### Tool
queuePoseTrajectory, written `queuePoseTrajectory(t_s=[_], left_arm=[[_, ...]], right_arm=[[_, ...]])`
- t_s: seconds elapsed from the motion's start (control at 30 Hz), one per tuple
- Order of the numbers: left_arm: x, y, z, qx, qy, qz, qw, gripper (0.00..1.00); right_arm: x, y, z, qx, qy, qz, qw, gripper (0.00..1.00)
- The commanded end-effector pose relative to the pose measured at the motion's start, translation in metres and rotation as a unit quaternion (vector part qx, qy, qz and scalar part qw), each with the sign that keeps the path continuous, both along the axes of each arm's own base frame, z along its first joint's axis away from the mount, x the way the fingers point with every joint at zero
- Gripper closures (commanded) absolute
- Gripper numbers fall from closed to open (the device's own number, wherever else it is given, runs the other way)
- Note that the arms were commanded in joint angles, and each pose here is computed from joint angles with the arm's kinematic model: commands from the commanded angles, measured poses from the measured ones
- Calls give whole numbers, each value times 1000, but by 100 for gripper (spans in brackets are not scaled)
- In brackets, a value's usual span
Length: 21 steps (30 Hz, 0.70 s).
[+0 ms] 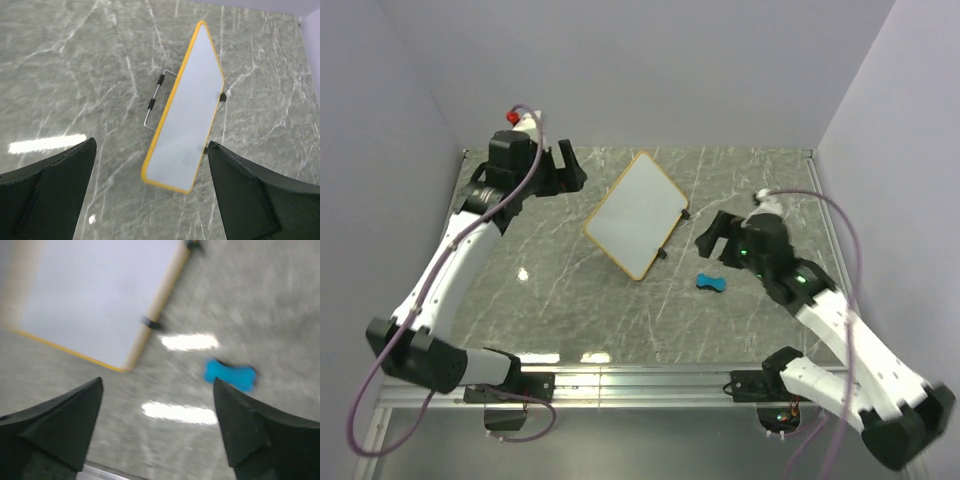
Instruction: Erase the whiteboard
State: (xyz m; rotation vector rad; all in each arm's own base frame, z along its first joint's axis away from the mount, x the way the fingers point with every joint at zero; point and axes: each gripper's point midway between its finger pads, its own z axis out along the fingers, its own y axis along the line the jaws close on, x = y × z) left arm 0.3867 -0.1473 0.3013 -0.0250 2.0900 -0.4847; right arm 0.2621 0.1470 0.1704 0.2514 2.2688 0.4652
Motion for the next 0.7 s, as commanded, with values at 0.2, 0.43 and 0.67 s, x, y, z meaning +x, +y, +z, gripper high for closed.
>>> queuePoseTrajectory(t_s=[0.2,0.43,0.67], left_arm=[[-57,41,-13,-2,-8,79,997,1],[-74,49,-29,-4,4,92,996,1],[-77,54,-21,6,-6,97,995,0]], right_arm=[[-43,-46,152,90,-199,-49,975,0],[-67,-59,140,99,-194,-56,974,0],[-73,-57,135,106,-209,-41,971,0]])
